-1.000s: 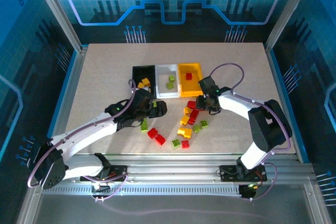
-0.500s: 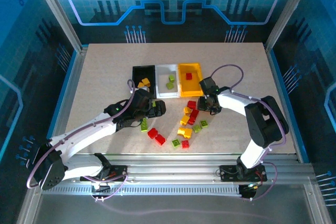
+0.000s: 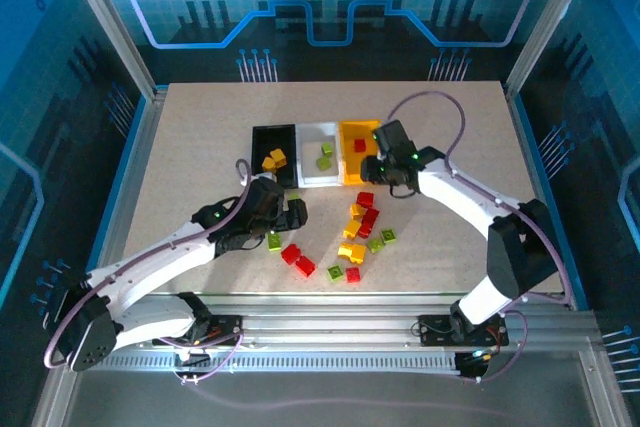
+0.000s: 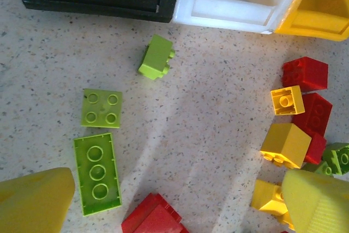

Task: Sort the legos into containers by color

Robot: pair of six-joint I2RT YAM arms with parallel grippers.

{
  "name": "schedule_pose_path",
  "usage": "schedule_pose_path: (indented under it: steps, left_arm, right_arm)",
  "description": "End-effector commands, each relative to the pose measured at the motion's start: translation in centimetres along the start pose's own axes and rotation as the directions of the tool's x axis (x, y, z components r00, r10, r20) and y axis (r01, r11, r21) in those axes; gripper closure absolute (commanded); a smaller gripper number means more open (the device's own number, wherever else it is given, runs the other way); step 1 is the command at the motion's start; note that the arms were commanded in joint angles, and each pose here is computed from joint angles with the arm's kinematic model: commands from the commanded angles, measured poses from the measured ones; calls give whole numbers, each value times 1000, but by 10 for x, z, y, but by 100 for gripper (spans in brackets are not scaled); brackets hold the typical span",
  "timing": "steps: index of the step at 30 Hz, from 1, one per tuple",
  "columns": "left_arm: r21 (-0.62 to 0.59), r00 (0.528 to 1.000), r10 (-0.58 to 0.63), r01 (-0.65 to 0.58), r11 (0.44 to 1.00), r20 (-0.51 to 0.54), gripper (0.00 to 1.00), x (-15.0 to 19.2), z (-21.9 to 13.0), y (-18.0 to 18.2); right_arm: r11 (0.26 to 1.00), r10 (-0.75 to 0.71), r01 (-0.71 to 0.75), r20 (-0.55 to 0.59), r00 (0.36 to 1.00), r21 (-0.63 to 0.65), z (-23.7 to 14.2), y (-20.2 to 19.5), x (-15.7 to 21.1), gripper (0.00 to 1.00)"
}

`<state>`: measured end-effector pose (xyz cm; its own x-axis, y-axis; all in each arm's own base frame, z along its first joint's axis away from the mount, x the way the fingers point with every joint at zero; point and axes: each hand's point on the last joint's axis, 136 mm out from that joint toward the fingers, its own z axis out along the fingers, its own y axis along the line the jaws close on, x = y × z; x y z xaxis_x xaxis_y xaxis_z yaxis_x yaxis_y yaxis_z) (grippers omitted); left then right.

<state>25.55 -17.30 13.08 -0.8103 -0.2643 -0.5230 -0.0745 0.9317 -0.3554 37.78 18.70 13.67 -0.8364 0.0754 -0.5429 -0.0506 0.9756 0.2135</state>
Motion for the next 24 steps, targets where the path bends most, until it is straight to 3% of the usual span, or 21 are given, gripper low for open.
schedule_pose_path:
  steps: [1,8,12,16,20,24]
  left_arm:
    - [-35,1000,-26,26,999,5,1,5,-6,15]
    - [-27,999,-36,36,999,-9,1,13,-11,21]
    - [-15,999,-26,25,1000,-29,1,17,-10,19]
    - [-12,998,-11,10,1000,-61,1,23,-8,18]
    - [-16,993,14,-16,1000,-120,6,30,-4,14]
    - [-42,968,37,-49,998,-250,7,51,14,8]
  right_arm:
    - [999,-18,19,-31,999,43,23,2,-10,62]
    - [987,37,-30,-37,999,161,71,-13,-39,61]
    - [984,37,-25,-64,997,177,83,-11,-46,53]
    - [989,41,-33,-50,998,144,77,-3,-52,29]
    - [993,33,-30,-24,999,118,60,4,-55,25]
    - [996,32,-31,-8,999,89,43,7,-44,24]
